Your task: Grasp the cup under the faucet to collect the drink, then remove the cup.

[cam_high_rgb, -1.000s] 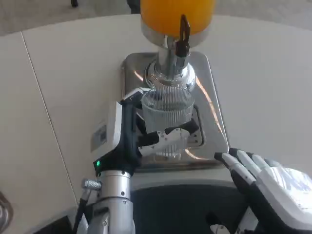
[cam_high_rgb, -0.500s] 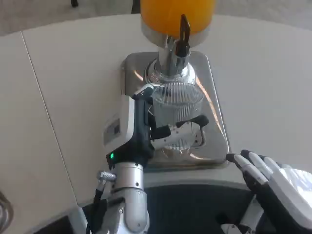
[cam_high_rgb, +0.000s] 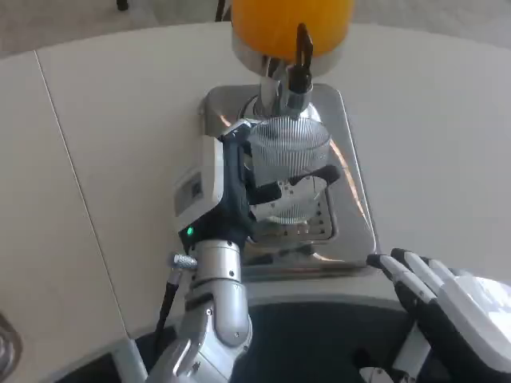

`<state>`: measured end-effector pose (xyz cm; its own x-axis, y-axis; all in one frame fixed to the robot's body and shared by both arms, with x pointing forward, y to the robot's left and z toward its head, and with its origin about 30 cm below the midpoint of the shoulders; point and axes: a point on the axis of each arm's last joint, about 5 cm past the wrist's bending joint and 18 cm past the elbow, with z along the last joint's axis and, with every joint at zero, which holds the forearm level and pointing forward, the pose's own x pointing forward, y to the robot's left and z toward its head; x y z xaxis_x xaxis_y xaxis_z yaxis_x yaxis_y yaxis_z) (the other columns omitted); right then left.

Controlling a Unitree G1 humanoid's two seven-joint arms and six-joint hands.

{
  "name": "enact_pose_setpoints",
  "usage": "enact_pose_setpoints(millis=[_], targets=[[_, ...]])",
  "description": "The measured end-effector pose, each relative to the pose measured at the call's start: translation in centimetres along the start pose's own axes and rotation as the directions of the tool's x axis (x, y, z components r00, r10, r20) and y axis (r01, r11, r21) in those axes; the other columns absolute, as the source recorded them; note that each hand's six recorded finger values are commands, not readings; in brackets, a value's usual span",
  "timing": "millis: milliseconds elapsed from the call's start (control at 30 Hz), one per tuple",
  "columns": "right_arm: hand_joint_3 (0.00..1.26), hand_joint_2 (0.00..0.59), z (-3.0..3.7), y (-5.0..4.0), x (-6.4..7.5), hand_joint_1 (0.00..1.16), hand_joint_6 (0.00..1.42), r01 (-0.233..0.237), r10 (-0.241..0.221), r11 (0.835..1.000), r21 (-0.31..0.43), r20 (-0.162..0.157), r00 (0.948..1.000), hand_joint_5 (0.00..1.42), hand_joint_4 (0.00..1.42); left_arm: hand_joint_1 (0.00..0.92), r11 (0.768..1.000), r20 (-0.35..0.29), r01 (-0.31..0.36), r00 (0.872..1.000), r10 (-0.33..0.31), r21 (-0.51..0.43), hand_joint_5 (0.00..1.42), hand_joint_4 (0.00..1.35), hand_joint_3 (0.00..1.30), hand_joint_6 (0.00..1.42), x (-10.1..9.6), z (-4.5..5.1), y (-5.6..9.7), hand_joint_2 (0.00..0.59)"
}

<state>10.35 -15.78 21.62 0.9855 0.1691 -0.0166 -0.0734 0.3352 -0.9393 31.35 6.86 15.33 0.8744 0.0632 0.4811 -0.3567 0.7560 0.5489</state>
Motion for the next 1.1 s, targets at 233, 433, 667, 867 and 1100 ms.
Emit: enact_pose_setpoints(millis=[233,433,667,867,1100], targets=[[0.08,0.419,0.03,-0.07,0.12,0.48,0.0,-0.002,0.002,1.0,0.011,-0.005,1.0,0.0,0.0,0.575,1.0,-0.005,-0.011,1.0,0.011,0.015,1.3,1.09,0.92,1.42,0.61,0.0,-0.23,0.004],[0.08,0.419,-0.01,-0.07,0.17,0.48,0.0,-0.005,0.005,1.0,0.014,-0.012,0.9999,0.0,0.0,0.525,1.0,-0.006,-0.016,1.0,0.017,0.011,1.08,0.76,0.72,1.35,0.64,-0.09,-0.31,0.009],[0.08,0.416,0.14,-0.15,0.3,0.48,0.0,0.005,-0.005,1.0,0.009,-0.008,1.0,0.0,0.0,0.281,1.0,-0.02,-0.014,1.0,0.014,-0.006,0.52,0.18,0.39,0.79,0.67,-0.37,-0.13,0.058],[0.08,0.415,0.16,-0.18,0.33,0.49,0.0,0.009,-0.009,1.0,0.009,-0.006,0.9999,0.0,0.0,0.23,1.0,0.002,-0.006,1.0,0.006,-0.014,0.33,0.06,0.33,0.51,0.78,-0.49,0.12,0.049],[0.09,0.415,0.36,-0.21,0.39,0.49,0.0,0.007,-0.007,1.0,-0.011,0.016,0.9998,0.0,0.0,0.197,1.0,0.033,-0.001,0.999,0.002,-0.024,0.32,0.05,0.33,0.46,1.01,-0.53,0.56,0.042]])
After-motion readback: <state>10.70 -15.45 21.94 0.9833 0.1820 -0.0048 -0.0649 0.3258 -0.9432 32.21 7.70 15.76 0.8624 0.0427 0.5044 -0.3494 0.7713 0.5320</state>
